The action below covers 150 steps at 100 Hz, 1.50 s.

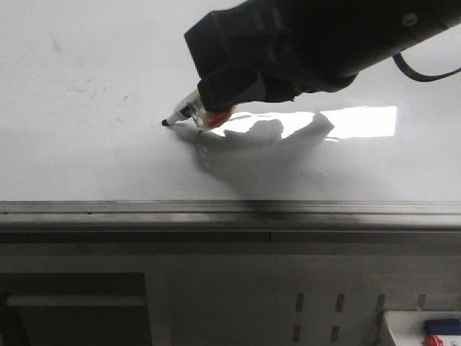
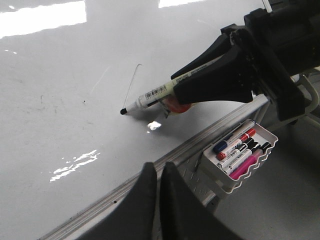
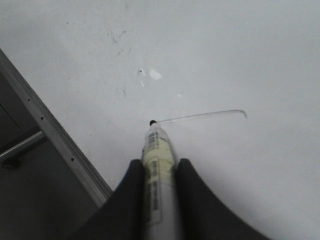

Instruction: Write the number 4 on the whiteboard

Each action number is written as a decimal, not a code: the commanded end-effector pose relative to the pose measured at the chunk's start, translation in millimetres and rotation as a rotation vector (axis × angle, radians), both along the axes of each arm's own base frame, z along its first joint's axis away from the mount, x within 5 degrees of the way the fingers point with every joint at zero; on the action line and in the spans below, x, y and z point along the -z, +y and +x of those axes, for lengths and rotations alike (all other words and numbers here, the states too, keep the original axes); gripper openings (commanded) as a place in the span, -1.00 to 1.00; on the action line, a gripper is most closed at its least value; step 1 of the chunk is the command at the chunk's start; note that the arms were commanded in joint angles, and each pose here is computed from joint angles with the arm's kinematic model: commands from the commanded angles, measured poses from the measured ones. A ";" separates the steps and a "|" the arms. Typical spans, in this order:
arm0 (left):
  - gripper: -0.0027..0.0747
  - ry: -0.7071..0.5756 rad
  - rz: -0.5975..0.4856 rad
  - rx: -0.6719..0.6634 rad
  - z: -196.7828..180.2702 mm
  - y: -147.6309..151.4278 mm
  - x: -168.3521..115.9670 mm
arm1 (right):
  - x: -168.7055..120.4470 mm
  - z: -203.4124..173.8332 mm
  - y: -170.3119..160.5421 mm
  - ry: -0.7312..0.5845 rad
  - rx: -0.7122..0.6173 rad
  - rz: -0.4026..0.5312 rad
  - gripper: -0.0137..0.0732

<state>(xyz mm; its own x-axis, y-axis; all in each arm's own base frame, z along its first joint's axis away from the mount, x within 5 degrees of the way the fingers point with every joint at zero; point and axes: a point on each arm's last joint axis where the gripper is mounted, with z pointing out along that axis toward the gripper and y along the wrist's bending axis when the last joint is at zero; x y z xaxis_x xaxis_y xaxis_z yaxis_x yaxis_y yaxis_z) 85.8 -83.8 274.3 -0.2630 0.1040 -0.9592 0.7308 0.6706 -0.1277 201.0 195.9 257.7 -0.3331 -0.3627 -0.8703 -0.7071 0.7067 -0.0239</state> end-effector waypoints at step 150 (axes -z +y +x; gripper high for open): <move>-0.98 -0.009 -0.050 -0.027 2.4 0.3 -10.8 | -92.3 -17.4 -56.8 -0.060 0.009 0.164 -0.81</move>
